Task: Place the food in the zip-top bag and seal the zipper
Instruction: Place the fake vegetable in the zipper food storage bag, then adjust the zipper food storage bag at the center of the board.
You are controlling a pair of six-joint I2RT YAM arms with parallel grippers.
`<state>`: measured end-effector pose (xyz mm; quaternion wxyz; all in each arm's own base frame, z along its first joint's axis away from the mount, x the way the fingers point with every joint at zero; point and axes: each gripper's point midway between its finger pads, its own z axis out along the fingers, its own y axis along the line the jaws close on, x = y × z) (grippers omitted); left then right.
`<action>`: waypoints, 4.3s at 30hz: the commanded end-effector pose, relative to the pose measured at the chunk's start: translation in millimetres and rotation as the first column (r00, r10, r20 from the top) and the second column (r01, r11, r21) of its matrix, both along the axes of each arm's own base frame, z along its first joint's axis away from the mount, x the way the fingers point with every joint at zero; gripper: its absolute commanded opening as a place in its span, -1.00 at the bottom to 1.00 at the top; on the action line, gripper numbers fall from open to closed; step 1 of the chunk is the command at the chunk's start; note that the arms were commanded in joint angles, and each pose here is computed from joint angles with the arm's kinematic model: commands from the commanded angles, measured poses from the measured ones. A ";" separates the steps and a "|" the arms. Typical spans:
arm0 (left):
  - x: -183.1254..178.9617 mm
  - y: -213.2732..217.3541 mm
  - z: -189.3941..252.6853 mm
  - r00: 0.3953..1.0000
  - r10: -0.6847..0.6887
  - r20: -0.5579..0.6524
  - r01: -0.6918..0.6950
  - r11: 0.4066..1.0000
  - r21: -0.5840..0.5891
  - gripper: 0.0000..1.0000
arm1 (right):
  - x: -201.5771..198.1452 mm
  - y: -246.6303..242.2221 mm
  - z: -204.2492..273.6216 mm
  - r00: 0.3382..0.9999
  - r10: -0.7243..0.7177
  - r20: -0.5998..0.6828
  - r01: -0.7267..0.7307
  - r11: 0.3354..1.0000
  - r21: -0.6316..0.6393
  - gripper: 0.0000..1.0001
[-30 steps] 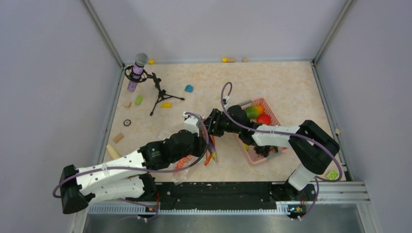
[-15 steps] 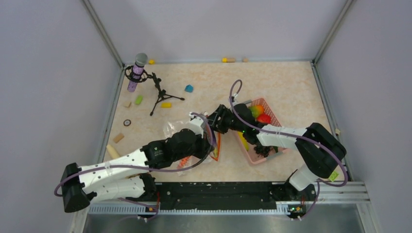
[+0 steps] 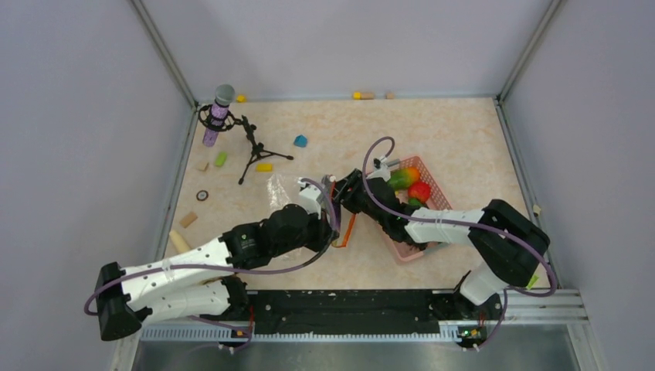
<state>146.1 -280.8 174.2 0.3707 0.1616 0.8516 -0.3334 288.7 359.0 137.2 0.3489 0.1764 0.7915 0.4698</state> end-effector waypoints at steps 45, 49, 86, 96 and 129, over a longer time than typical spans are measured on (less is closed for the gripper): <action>33.0 37.5 24.6 0.950 0.307 0.065 -0.303 0.951 -0.054 -1.00 | -69.9 -64.3 -2.7 0.974 0.106 0.199 -0.013 0.908 -0.418 0.53; 34.4 39.5 24.1 0.946 0.316 0.072 -0.313 0.948 -0.053 -1.00 | -61.7 -62.0 -14.6 0.980 0.083 0.181 0.011 0.886 -0.463 0.40; 33.1 123.2 103.8 0.833 0.533 0.146 -0.474 0.825 -0.306 -1.00 | -82.8 -18.8 176.2 0.750 0.444 0.490 -0.215 0.865 -0.454 -1.00; 36.8 136.6 96.1 0.796 0.585 0.153 -0.522 0.793 -0.315 -1.00 | -68.0 -27.8 148.9 0.805 0.402 0.436 -0.145 0.846 -0.513 -1.00; 61.1 130.4 70.6 0.721 0.658 0.219 -0.660 0.747 -0.072 0.49 | -61.2 -8.5 127.5 0.668 0.586 0.459 -0.290 0.773 -0.564 -1.00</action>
